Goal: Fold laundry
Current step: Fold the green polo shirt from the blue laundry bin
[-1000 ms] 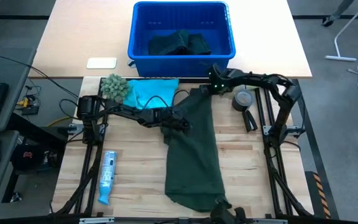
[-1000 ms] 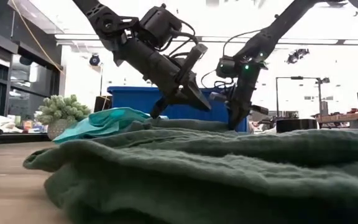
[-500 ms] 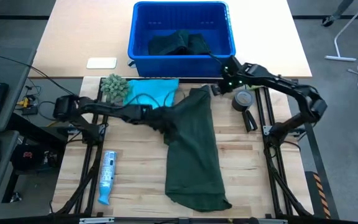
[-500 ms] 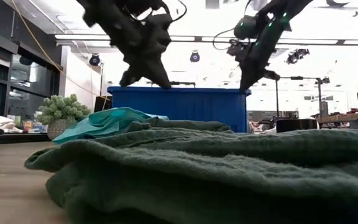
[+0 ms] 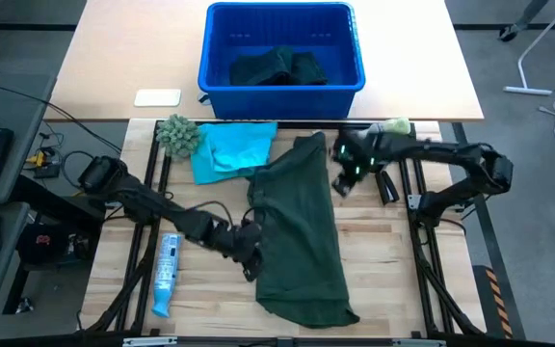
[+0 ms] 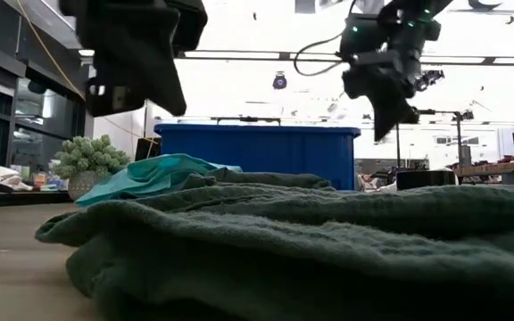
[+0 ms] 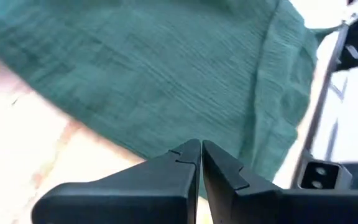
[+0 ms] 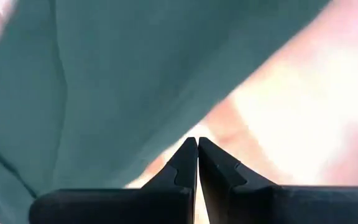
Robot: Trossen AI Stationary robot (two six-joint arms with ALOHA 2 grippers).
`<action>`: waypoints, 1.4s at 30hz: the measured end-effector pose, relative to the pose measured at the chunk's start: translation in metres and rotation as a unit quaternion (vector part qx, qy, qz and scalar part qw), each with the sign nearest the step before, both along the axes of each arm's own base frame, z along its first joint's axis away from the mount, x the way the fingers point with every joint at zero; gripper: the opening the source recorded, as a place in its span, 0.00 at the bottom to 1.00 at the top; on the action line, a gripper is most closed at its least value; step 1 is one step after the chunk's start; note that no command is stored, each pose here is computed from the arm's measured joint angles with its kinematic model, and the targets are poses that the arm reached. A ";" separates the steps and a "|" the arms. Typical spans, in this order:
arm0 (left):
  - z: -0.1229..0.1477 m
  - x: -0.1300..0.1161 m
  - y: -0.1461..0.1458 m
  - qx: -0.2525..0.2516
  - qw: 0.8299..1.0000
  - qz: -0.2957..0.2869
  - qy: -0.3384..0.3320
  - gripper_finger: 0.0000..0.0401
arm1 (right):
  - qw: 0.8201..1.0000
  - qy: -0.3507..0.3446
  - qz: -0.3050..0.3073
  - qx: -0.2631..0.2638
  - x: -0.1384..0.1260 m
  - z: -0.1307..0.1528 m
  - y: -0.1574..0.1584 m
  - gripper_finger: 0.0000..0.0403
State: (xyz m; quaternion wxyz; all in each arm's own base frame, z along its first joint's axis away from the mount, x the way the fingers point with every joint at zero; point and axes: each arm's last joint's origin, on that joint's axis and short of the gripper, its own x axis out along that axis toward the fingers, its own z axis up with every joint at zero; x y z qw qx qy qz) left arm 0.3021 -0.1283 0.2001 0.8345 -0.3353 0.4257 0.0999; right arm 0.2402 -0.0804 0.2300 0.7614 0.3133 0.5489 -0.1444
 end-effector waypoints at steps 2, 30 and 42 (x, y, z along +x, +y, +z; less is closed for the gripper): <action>-0.006 -0.001 -0.007 0.017 1.000 0.015 0.001 0.00 | 1.000 0.011 -0.004 0.021 0.000 -0.021 0.024 0.00; -0.083 0.010 -0.062 0.001 0.986 0.165 -0.029 0.00 | 0.960 -0.034 -0.277 -0.004 0.033 -0.096 0.059 0.00; -0.091 0.003 -0.105 -0.045 0.985 0.164 -0.026 0.00 | 0.942 -0.041 -0.332 -0.016 0.037 -0.111 0.022 0.00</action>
